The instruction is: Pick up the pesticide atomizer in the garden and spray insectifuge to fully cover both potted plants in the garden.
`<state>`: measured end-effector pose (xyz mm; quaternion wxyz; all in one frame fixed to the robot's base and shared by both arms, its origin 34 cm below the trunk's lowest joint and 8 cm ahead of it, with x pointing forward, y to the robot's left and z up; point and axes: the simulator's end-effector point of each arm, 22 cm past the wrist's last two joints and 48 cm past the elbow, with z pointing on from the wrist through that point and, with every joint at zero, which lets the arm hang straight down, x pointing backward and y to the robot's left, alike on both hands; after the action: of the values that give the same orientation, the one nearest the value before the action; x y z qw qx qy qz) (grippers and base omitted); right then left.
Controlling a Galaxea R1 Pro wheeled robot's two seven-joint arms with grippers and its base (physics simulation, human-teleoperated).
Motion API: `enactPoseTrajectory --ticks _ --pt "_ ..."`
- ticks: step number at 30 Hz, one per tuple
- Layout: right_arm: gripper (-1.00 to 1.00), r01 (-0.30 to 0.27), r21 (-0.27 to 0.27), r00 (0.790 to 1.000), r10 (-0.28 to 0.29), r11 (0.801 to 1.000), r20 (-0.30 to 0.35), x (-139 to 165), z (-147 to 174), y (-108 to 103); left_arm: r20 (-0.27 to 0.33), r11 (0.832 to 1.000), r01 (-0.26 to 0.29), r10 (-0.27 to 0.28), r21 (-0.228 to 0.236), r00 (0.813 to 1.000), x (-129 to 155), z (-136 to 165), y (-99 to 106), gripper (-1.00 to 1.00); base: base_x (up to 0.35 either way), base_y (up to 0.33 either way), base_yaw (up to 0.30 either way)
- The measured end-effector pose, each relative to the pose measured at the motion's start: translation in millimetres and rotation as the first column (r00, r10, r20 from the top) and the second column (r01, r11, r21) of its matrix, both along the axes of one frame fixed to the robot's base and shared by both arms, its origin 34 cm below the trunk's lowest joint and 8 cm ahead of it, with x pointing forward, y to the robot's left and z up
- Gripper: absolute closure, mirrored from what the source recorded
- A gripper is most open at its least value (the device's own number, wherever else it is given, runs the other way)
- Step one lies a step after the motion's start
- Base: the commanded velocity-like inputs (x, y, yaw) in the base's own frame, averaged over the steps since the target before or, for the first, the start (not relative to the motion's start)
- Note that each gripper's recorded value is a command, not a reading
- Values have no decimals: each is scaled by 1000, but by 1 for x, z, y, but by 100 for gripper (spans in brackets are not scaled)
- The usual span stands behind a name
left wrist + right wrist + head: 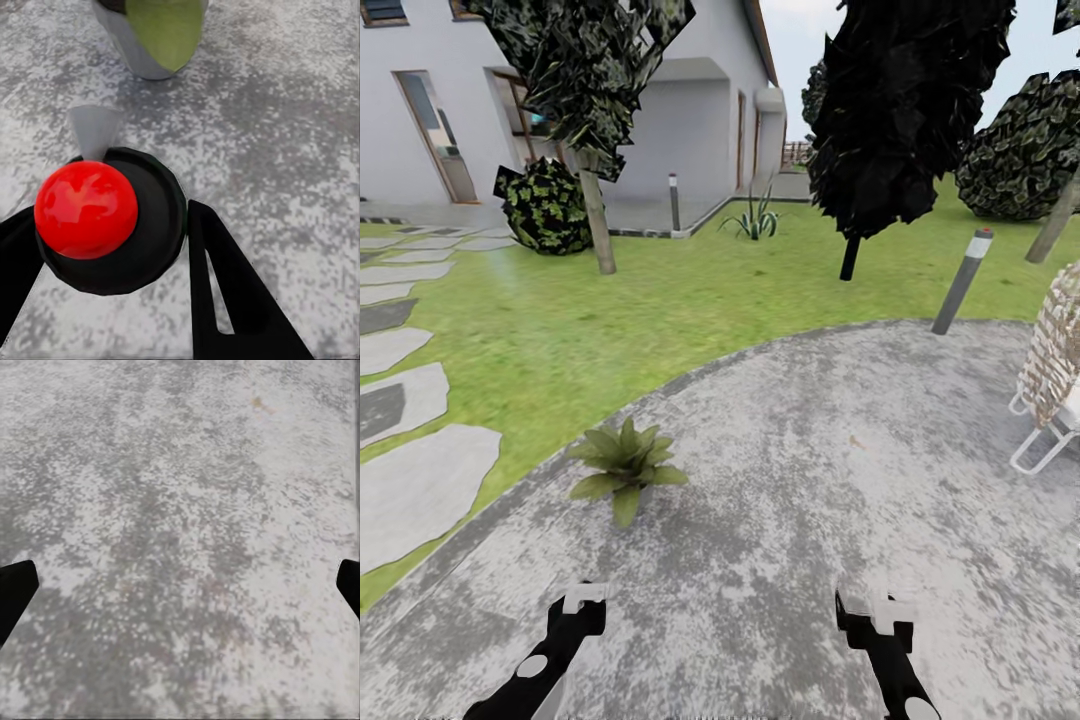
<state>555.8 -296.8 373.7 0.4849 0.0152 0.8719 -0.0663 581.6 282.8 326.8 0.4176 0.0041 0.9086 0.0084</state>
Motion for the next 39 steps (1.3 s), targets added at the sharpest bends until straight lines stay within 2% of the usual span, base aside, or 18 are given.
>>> enactPoseTrajectory --ticks 6,24,34,39 --pt "-100 0 0 1000 0 1000 8 2 3 0 7 1000 -1 1 0 1000 2 4 0 100 -120 274 -127" --pt "-100 1 1 1000 -1 1000 10 2 4 1 10 1000 1 -1 2 1000 3 5 1 100 18 306 -3" --pt "-100 2 3 1000 -2 1000 10 2 4 2 11 1000 6 -6 1 1000 3 5 -1 100 152 306 -1" --pt "-100 1 3 1000 -1 1000 11 2 5 2 13 1000 8 -8 2 1000 4 6 -1 100 171 306 -146"
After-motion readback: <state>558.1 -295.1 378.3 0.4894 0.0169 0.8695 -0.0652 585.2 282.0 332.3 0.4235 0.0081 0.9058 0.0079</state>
